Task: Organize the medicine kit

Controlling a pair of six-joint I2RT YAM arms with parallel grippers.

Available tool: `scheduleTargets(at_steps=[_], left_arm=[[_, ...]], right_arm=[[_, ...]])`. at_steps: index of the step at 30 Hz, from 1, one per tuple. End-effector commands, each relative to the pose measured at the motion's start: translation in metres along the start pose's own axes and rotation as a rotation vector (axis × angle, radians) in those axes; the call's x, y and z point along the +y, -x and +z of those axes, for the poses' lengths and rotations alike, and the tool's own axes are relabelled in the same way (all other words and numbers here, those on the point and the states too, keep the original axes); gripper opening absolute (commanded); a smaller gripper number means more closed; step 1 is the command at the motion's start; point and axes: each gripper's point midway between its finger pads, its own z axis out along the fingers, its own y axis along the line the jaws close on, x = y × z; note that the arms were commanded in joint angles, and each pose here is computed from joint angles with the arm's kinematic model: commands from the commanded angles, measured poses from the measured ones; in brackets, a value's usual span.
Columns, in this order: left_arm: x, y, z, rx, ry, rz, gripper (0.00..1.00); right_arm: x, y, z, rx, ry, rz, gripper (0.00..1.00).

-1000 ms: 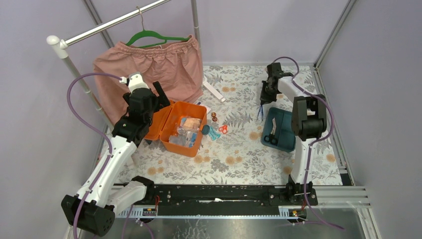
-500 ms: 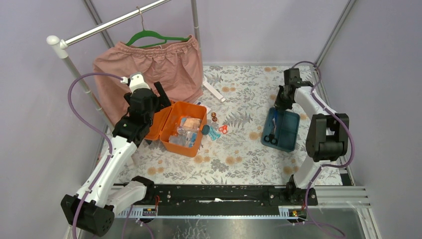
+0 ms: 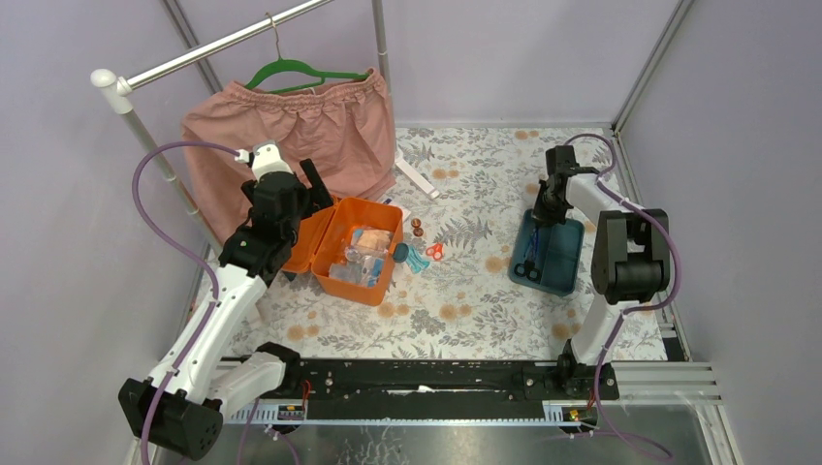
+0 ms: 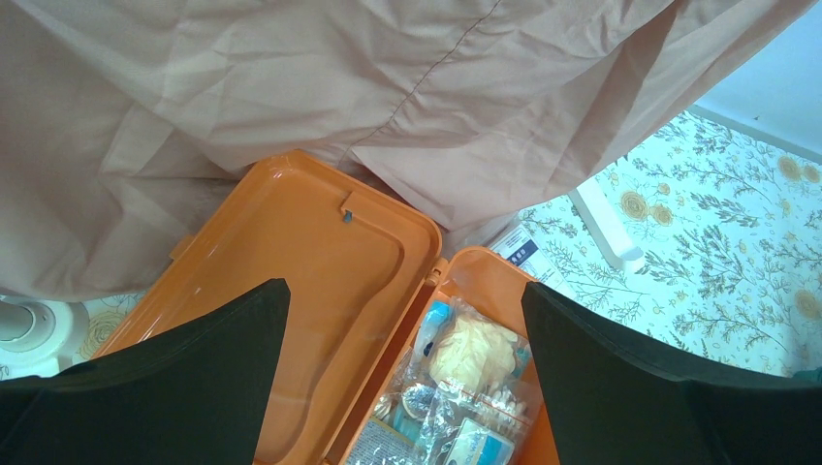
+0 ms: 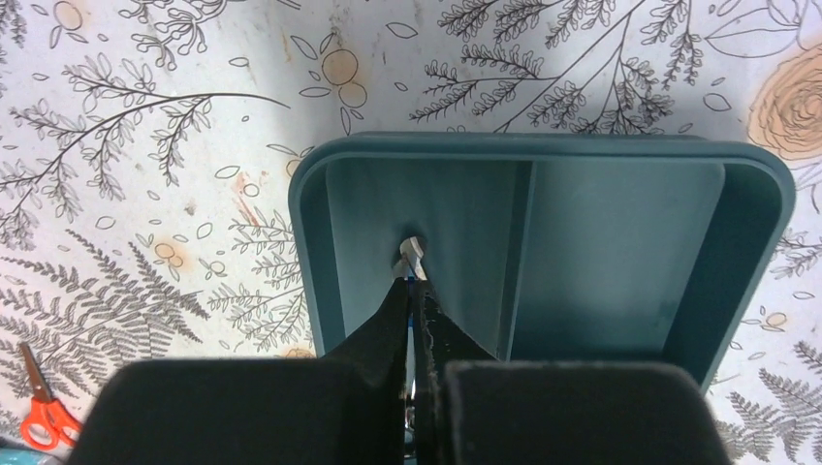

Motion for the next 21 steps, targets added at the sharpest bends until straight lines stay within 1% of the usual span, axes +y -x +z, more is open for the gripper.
scheduleTargets(at_steps=[1,8,9,12,15,18,21], left_arm=[[-0.002,0.006,0.000,-0.035,-0.005,-0.009,0.99],[-0.002,0.006,0.000,-0.035,-0.005,-0.009,0.99],[-0.002,0.006,0.000,-0.036,-0.006,-0.010,0.99],[-0.003,0.006,0.000,-0.034,-0.008,-0.009,0.99],[-0.002,0.006,0.000,-0.036,-0.007,-0.010,0.99],[-0.002,0.006,-0.001,-0.035,-0.008,-0.010,0.99],[-0.002,0.006,0.000,-0.036,-0.006,-0.010,0.99]], right_arm=[[0.009,0.010,0.008,-0.018,0.018,0.009,0.03],[0.016,0.013,0.010,-0.017,0.051,0.006,0.09],[0.017,0.013,0.009,-0.017,0.054,0.006,0.11],[0.018,0.014,0.006,-0.028,0.065,0.006,0.22],[0.018,0.016,0.001,-0.042,0.069,0.005,0.26],[0.014,0.018,-0.007,-0.057,0.051,0.000,0.27],[0.010,0.024,-0.026,-0.108,0.043,-0.002,0.27]])
